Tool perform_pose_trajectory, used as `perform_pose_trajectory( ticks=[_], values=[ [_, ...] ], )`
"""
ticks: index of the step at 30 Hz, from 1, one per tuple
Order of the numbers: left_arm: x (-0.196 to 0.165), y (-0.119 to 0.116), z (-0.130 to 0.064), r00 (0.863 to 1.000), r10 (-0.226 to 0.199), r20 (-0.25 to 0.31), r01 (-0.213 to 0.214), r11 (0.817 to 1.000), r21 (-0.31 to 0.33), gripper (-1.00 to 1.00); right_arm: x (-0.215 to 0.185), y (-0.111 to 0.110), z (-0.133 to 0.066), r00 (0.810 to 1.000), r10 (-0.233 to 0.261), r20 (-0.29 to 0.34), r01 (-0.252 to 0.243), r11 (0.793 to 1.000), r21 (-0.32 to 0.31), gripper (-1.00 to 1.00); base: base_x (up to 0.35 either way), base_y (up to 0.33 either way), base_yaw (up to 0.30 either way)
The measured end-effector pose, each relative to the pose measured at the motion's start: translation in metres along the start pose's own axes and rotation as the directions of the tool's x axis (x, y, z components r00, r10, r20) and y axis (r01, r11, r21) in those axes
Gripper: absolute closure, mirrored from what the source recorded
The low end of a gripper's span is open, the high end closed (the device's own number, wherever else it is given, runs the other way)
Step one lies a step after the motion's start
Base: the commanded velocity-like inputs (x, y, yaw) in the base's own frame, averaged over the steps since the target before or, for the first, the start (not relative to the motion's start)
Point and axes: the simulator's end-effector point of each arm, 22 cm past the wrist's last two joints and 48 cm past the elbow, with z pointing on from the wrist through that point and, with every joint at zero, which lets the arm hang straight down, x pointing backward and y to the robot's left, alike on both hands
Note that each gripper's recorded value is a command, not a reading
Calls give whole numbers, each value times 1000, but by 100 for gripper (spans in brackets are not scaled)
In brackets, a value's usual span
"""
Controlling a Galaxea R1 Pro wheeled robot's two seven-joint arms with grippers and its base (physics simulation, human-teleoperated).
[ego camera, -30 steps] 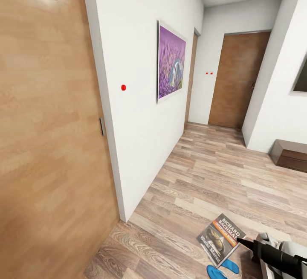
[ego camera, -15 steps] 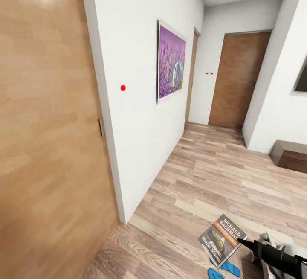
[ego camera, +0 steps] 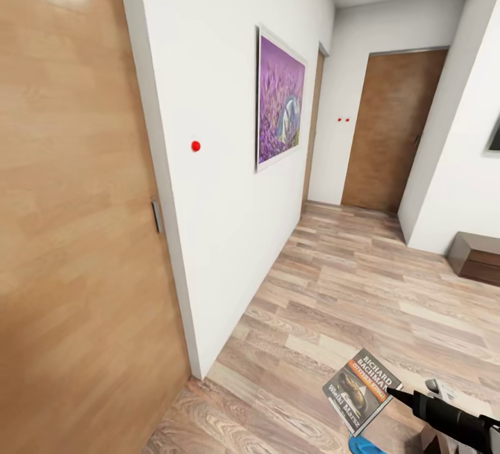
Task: In the bedroom, move the book from the bed onto either nightstand, and place the two sandals side by side next to the bed.
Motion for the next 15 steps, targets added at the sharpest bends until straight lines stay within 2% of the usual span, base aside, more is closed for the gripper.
perform_pose_trajectory(
  ticks=[5, 15],
  values=[
    [0, 0, 0, 1000, 0, 0, 0, 1000, 0, -100, 0, 0, 0, 1000, 0, 0, 0, 1000, 0, 100, 178, 0, 0],
    [0, -1, 0, 1000, 0, 0, 0, 1000, 1, -100, 1, -1, 0, 1000, 2, -1, -2, 1000, 1, 100, 13, 0, 0]
  ],
)
